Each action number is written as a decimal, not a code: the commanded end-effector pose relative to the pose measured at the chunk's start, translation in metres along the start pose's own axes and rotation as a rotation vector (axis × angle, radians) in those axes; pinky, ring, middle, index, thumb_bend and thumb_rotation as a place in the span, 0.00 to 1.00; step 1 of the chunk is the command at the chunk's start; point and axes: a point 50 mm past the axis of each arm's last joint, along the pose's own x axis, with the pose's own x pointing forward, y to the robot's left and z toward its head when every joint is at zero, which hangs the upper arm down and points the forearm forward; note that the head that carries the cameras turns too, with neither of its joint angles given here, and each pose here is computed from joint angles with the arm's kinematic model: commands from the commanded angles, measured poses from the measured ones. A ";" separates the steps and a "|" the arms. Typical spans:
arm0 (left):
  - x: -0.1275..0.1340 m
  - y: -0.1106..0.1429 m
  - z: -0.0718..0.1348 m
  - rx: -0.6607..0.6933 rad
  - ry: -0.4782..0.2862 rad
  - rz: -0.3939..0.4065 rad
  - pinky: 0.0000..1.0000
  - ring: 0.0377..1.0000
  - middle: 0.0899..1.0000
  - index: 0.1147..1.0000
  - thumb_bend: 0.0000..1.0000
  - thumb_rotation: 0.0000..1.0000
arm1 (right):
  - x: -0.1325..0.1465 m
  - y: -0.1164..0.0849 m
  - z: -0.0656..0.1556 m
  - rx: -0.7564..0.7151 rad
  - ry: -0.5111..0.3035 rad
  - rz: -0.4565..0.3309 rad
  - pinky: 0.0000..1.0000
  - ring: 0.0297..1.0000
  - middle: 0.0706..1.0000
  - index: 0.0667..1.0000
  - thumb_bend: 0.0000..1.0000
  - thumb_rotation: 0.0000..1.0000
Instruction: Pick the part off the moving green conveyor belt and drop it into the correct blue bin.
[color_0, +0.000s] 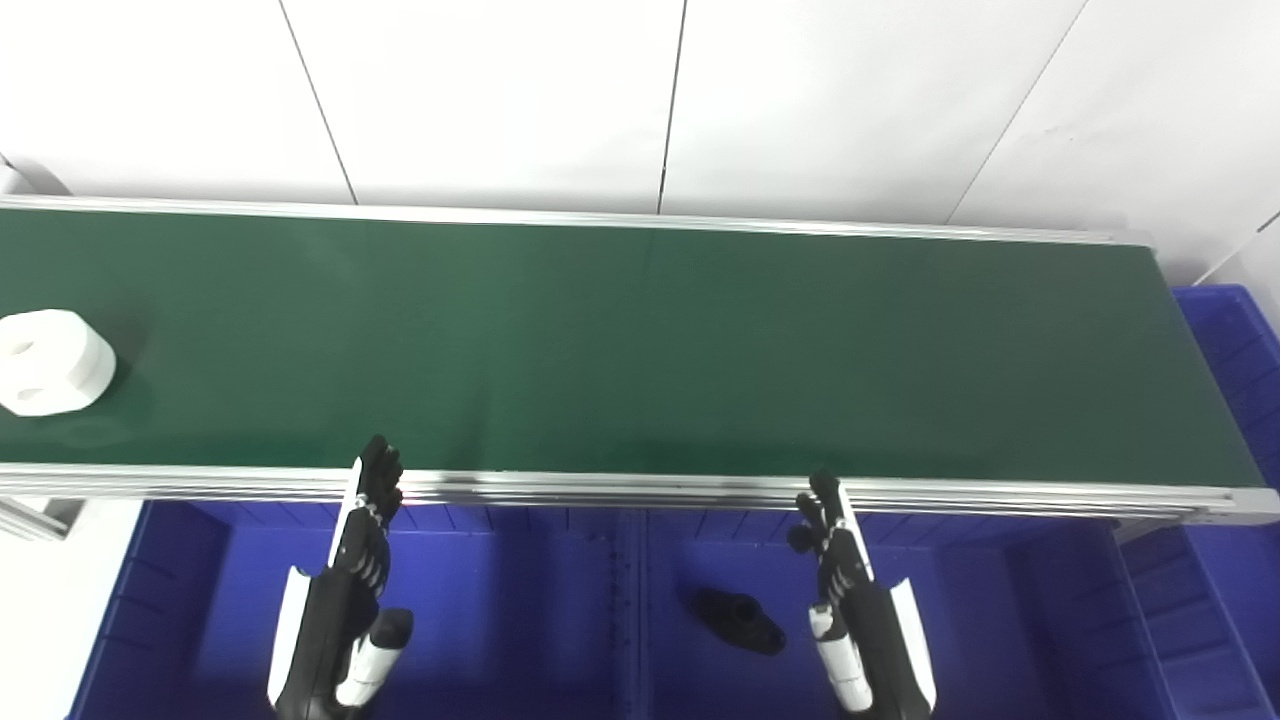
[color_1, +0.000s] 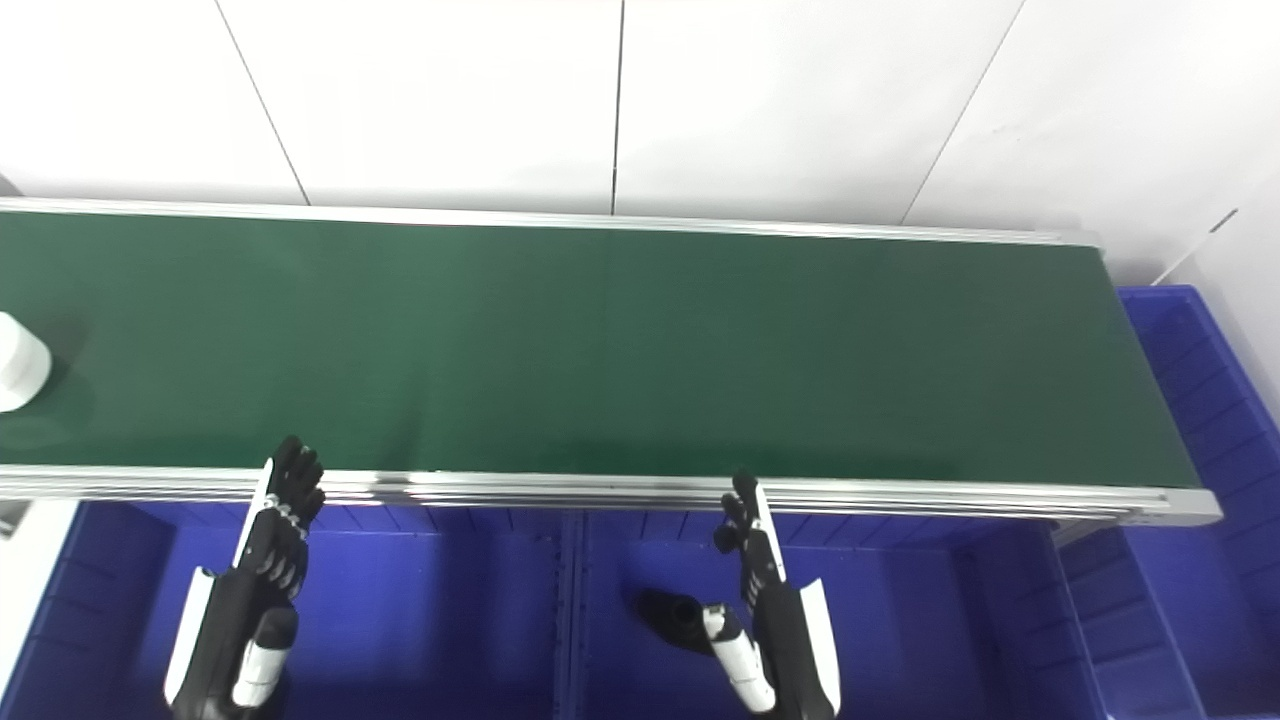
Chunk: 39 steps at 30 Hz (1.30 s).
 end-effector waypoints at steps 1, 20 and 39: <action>0.004 0.000 0.009 0.005 -0.041 -0.007 1.00 1.00 1.00 1.00 0.78 0.93 | 0.001 0.001 0.009 0.003 -0.016 -0.001 0.95 0.98 1.00 1.00 0.80 0.98; 0.005 -0.004 0.009 0.003 -0.033 -0.005 0.98 1.00 1.00 1.00 0.81 0.91 | 0.003 -0.002 0.006 0.004 -0.007 0.015 0.96 0.98 1.00 1.00 0.80 0.97; 0.005 -0.006 0.008 0.001 -0.027 -0.016 0.98 1.00 1.00 1.00 0.80 0.90 | 0.001 -0.003 0.004 -0.005 0.003 0.014 0.95 0.98 1.00 1.00 0.80 0.96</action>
